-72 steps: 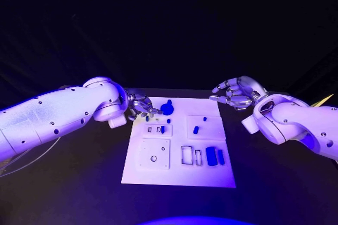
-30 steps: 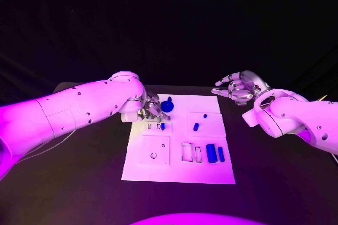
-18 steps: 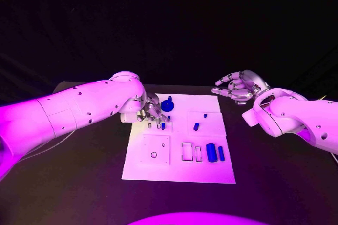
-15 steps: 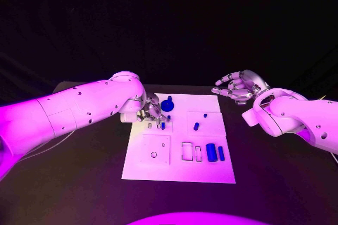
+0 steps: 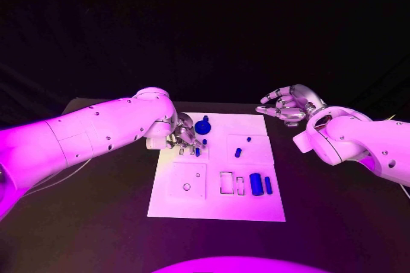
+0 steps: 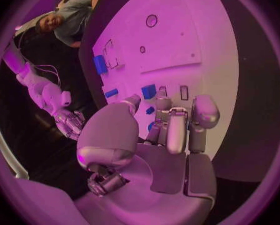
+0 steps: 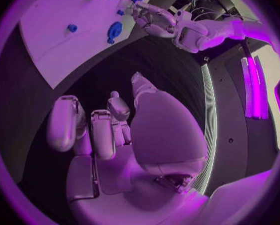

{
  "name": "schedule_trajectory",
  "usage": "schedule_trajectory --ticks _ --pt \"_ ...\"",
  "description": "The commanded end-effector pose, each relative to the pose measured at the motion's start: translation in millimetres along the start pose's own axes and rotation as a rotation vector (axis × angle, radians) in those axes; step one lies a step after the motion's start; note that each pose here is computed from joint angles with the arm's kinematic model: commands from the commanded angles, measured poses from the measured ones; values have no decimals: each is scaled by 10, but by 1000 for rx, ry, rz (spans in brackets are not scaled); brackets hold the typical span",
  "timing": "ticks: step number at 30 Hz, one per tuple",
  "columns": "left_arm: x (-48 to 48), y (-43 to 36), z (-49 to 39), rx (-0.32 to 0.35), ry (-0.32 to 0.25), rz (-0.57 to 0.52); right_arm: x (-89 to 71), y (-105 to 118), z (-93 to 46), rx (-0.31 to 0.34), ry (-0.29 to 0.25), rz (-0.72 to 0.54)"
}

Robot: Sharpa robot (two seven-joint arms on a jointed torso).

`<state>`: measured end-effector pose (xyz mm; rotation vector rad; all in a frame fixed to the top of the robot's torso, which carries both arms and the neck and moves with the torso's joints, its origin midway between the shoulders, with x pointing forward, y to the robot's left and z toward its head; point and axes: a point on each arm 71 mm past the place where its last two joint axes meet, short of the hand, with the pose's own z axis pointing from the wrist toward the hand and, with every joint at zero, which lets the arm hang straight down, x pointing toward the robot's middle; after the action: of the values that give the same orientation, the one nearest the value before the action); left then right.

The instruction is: Assemble the parts on the task board

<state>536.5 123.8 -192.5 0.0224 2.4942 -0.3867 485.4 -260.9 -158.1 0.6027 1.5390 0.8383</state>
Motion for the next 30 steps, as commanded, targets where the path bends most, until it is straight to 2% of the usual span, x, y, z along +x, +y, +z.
schedule_trajectory --ticks 1,16,30 --pt "8 -17 4 4 5 0 11 1 1 -1 5 0" --pt "25 -36 2 15 15 -6 24 -3 10 2 11 0" --pt "19 -20 3 13 14 -10 33 -2 11 4 16 0"
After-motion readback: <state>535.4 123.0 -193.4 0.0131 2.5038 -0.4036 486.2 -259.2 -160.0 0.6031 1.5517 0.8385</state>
